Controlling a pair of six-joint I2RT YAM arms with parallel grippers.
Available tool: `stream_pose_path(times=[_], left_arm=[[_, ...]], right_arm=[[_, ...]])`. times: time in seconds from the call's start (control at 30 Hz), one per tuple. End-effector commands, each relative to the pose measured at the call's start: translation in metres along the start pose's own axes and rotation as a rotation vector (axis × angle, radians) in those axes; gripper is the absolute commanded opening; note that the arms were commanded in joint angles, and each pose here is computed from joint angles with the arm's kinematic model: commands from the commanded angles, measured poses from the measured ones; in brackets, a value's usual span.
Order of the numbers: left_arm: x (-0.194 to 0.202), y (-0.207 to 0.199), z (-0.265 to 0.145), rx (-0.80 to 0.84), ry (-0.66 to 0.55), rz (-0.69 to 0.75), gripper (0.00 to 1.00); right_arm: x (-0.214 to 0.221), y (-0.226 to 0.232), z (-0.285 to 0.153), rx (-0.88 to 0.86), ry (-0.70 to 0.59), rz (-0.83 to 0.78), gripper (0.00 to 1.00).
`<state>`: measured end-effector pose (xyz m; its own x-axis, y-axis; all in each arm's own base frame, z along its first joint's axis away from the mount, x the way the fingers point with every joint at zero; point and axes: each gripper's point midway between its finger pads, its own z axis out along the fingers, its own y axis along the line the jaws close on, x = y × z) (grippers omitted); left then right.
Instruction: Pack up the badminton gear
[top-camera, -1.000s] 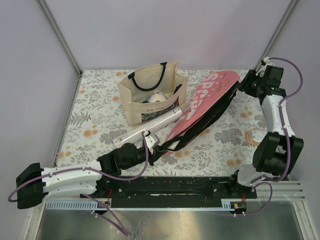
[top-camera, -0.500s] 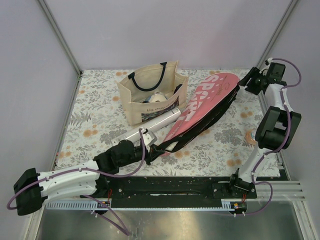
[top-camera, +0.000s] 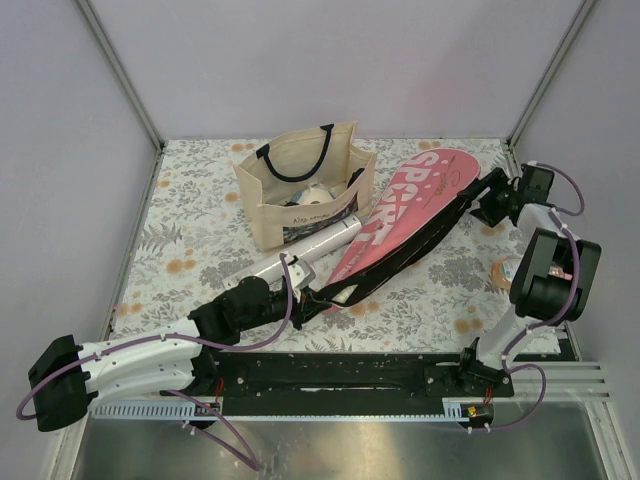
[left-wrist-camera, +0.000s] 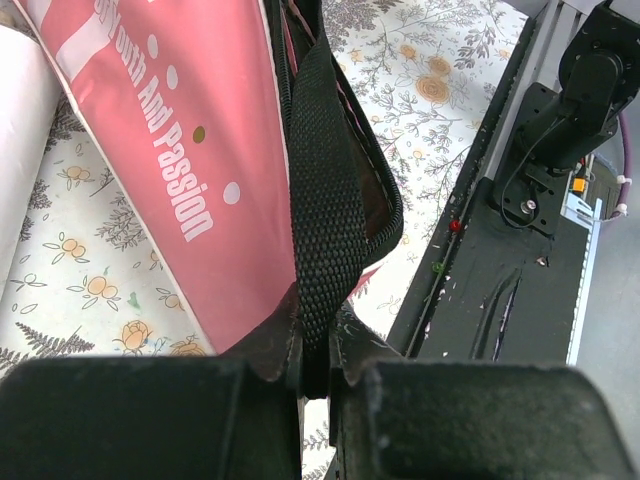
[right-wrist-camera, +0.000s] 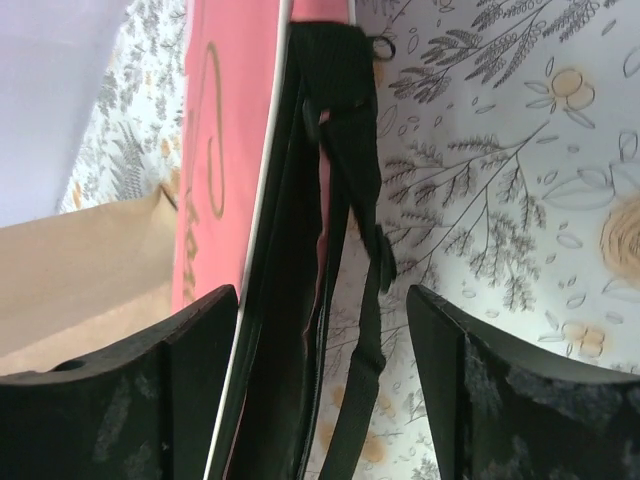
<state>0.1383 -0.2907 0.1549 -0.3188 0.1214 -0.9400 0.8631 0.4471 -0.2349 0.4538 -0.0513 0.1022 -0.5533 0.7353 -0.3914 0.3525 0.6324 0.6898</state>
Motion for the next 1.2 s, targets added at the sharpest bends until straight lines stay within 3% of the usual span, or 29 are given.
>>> stream_pose_path(times=[0.0, 0.17, 0.37, 0.5, 1.0, 1.1, 1.17], left_arm=[[-0.04, -0.006, 0.001, 0.011, -0.122, -0.06, 0.0], [-0.042, -0.004, 0.001, 0.001, -0.126, -0.061, 0.0], [-0.047, -0.008, 0.001, 0.019, -0.148, -0.082, 0.0], [-0.046, -0.01, 0.0, 0.029, -0.142, -0.088, 0.0], [-0.044, -0.013, 0.004, 0.046, -0.133, -0.096, 0.0], [-0.044, -0.013, 0.004, 0.046, -0.133, -0.096, 0.0], [-0.042, -0.011, 0.005, 0.038, -0.127, -0.093, 0.0]], right_arm=[[-0.02, 0.034, -0.04, -0.061, -0.175, -0.011, 0.77], [0.001, 0.031, -0.061, -0.051, -0.18, 0.016, 0.74], [0.049, 0.0, -0.073, -0.005, -0.182, 0.121, 0.59], [0.061, -0.001, -0.068, -0.069, -0.185, 0.147, 0.5], [0.079, 0.007, -0.027, -0.209, -0.098, 0.19, 0.53], [0.083, 0.017, -0.018, -0.251, -0.082, 0.195, 0.5], [0.086, 0.026, -0.017, -0.289, -0.059, 0.194, 0.39]])
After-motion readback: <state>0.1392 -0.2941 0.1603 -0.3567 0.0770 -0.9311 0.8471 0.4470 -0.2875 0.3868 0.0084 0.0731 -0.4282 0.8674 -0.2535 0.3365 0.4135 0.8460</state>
